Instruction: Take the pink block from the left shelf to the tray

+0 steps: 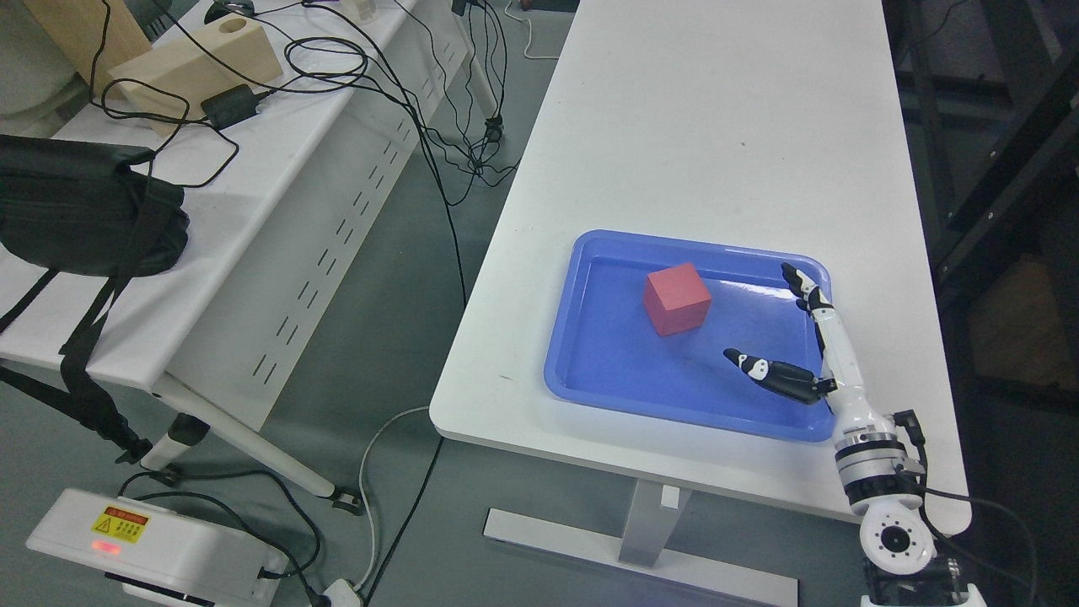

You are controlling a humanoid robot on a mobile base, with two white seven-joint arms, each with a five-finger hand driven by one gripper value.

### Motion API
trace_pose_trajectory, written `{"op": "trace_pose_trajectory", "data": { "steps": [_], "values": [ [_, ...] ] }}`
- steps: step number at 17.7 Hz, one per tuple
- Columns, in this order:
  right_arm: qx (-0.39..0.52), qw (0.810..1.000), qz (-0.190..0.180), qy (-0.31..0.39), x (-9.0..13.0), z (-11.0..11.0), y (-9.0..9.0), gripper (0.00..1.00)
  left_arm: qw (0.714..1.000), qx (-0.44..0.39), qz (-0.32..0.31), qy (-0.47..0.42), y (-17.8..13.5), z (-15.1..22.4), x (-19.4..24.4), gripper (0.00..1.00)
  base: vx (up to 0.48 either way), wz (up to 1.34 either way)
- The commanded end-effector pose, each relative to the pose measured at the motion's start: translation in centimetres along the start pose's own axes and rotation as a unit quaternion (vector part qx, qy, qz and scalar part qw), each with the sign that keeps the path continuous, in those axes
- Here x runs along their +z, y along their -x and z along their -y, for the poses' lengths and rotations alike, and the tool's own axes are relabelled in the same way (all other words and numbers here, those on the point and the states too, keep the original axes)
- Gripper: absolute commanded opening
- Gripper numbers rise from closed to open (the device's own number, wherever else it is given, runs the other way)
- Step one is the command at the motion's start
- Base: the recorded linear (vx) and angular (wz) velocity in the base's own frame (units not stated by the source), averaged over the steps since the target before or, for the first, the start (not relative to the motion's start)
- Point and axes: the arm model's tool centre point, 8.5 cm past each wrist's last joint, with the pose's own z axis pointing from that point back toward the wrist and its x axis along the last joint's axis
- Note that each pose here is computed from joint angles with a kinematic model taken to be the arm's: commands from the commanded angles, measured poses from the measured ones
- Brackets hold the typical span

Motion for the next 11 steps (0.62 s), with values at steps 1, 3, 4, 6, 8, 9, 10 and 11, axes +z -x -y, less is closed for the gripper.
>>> {"op": "trace_pose_trajectory", "data": {
  "steps": [1, 3, 4, 6, 8, 9, 10, 11],
  "values": [
    [-0.022, 0.998, -0.016, 0.055, 1.20, 4.31, 0.96, 0.99, 1.000, -0.002, 0.007, -0.008, -0.89, -1.06, -0.07, 1.00, 0.000, 0.00],
    [-0.034, 0.997, -0.022, 0.062, 1.62, 4.58, 1.40, 0.99, 1.000, -0.002, 0.006, -0.008, -0.79, -1.07, -0.06, 1.00, -0.010, 0.00],
    [-0.037, 0.997, -0.021, 0.064, 1.73, 4.71, 1.33, 0.99, 1.000, -0.002, 0.006, -0.008, -0.79, -1.07, -0.06, 1.00, -0.021, 0.00],
    [-0.038, 0.997, -0.021, 0.071, 1.86, 5.13, 1.34, 0.99, 1.000, -0.002, 0.006, -0.008, -0.79, -1.07, -0.06, 1.00, -0.043, 0.00],
    [-0.038, 0.997, -0.023, 0.071, 2.01, 5.09, 1.48, 0.99, 1.000, -0.002, 0.006, -0.008, -0.79, -1.07, -0.06, 1.00, -0.073, 0.00],
    [-0.038, 0.996, -0.023, 0.071, 2.06, 5.07, 1.53, 0.99, 1.000, -0.002, 0.006, -0.008, -0.79, -1.07, -0.06, 1.00, -0.078, 0.00],
    [-0.038, 0.996, -0.023, 0.071, 2.06, 5.06, 1.53, 0.99, 1.000, -0.002, 0.007, -0.008, -0.89, -1.06, -0.07, 1.00, -0.104, -0.03],
    [-0.039, 0.997, -0.023, 0.069, 2.04, 5.00, 1.50, 0.99, 1.000, -0.002, 0.006, -0.008, -0.79, -1.07, -0.06, 1.00, -0.104, -0.03]
  ]
}}
